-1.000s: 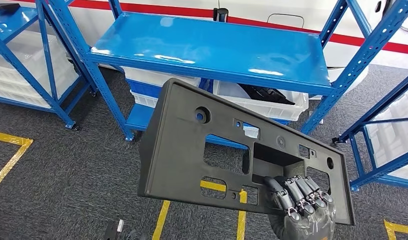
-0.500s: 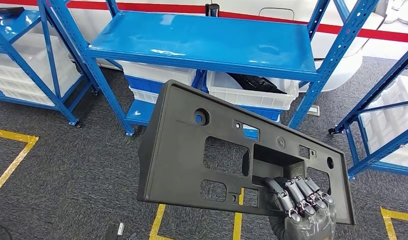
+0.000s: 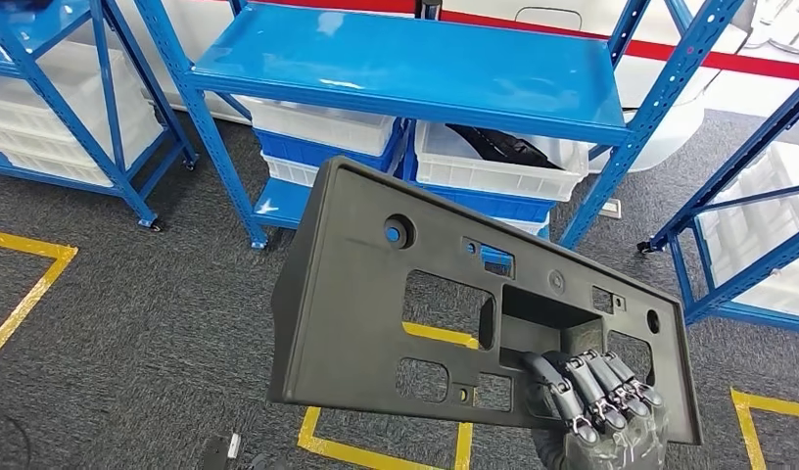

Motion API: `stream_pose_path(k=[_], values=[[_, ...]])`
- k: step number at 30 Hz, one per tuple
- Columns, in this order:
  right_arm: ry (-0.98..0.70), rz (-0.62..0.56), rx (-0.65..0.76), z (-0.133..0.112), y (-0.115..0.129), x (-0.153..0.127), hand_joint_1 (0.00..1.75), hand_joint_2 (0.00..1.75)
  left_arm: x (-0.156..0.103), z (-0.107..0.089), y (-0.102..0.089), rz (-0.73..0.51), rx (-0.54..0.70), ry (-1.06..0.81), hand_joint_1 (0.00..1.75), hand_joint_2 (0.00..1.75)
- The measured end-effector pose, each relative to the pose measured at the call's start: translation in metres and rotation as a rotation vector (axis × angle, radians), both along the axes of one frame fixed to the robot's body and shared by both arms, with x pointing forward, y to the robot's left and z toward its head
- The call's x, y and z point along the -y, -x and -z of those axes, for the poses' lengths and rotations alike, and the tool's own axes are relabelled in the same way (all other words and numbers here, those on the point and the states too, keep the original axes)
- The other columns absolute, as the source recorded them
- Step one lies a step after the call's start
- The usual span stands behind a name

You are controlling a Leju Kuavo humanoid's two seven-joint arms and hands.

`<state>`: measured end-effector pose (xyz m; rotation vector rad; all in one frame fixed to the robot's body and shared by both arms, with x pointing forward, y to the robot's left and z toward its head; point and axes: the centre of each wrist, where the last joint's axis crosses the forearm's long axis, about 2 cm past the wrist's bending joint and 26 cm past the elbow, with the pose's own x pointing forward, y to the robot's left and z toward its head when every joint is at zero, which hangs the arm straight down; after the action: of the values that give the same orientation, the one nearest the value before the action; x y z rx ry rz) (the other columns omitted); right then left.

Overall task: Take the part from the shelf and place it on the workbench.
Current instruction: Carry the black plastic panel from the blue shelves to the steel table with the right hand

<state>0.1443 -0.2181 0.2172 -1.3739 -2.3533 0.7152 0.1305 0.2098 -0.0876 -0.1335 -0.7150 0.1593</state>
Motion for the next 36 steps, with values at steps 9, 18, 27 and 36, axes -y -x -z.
stream_pose_path(k=[9,18,27,36], values=[[-0.01,-0.006,0.0,0.0,-0.001,0.001,1.75,1.75,-0.001,0.0,0.001,-0.002,-0.002,-0.001,0.0,1.75],[-0.041,-0.04,0.017,-0.003,-0.01,-0.001,1.75,1.75,-0.003,0.001,0.0,-0.033,-0.02,-0.004,0.0,1.75],[-0.041,-0.04,0.021,-0.003,-0.014,-0.001,1.75,1.75,-0.005,0.001,-0.001,-0.043,-0.019,-0.004,0.0,1.75],[-0.039,-0.04,0.019,-0.002,-0.016,-0.001,1.75,1.75,-0.005,0.001,-0.001,-0.044,-0.02,-0.003,0.0,1.75]])
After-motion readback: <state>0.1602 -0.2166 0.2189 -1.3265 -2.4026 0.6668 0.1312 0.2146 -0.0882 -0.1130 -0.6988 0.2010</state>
